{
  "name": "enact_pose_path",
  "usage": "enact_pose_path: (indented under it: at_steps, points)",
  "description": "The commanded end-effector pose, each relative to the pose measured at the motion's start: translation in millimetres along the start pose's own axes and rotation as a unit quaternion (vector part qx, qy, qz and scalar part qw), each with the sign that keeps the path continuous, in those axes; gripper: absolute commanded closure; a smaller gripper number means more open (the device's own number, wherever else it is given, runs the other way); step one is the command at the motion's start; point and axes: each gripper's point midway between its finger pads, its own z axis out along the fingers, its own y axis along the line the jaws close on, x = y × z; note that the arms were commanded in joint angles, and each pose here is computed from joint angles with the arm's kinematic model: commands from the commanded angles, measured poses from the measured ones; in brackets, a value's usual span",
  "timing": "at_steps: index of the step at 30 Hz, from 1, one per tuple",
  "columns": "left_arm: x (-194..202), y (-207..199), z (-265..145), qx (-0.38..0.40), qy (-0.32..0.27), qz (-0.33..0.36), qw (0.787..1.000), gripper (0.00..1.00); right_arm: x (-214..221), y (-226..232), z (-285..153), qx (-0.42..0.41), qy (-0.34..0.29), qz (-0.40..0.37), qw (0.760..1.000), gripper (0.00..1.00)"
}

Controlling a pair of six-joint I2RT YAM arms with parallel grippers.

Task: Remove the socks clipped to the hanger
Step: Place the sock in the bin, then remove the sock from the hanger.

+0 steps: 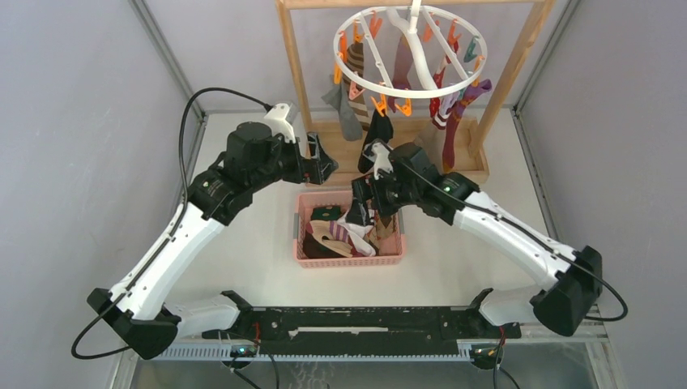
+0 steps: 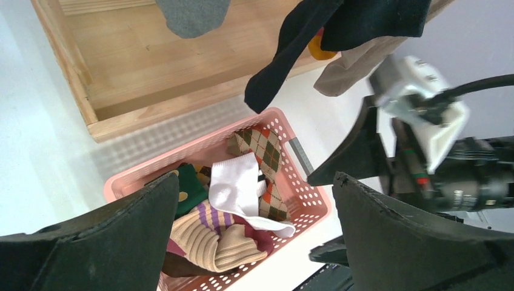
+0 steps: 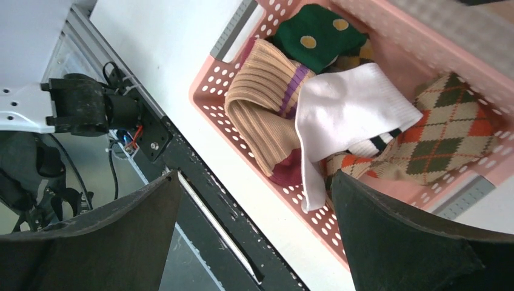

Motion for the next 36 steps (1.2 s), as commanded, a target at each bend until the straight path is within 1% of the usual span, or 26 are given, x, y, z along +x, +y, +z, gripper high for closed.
enact_pose_path:
  at_steps: [1, 10, 15, 20, 23, 29, 36]
  points:
    - [-15, -14, 0, 0.031, -0.017, -0.007, 0.999, 0.0, -27, 6, -41, 0.008, -0.064, -0.012, 0.998, 0.0]
    - [-17, -22, 3, 0.047, -0.009, -0.008, 0.999, 0.0, -42, -20, -97, 0.039, -0.131, 0.048, 0.99, 0.0]
    - [-17, -23, 4, 0.051, -0.007, -0.01, 0.999, 0.0, -39, -43, -126, 0.074, -0.154, 0.083, 0.982, 0.0]
    - [-13, -23, 5, 0.052, -0.003, -0.017, 0.999, 0.0, -28, -62, -147, 0.109, -0.164, 0.105, 0.975, 0.0]
    - [-9, -20, 4, 0.049, -0.003, -0.02, 0.999, 0.0, -17, -74, -160, 0.128, -0.175, 0.127, 0.968, 0.0]
    - [3, -10, -3, 0.03, -0.001, -0.026, 0.999, 0.0, 20, -94, -176, 0.167, -0.18, 0.173, 0.954, 0.0]
    - [18, 0, -13, 0.011, 0.007, -0.037, 0.999, 0.0, 51, -98, -192, 0.196, -0.203, 0.216, 0.935, 0.0]
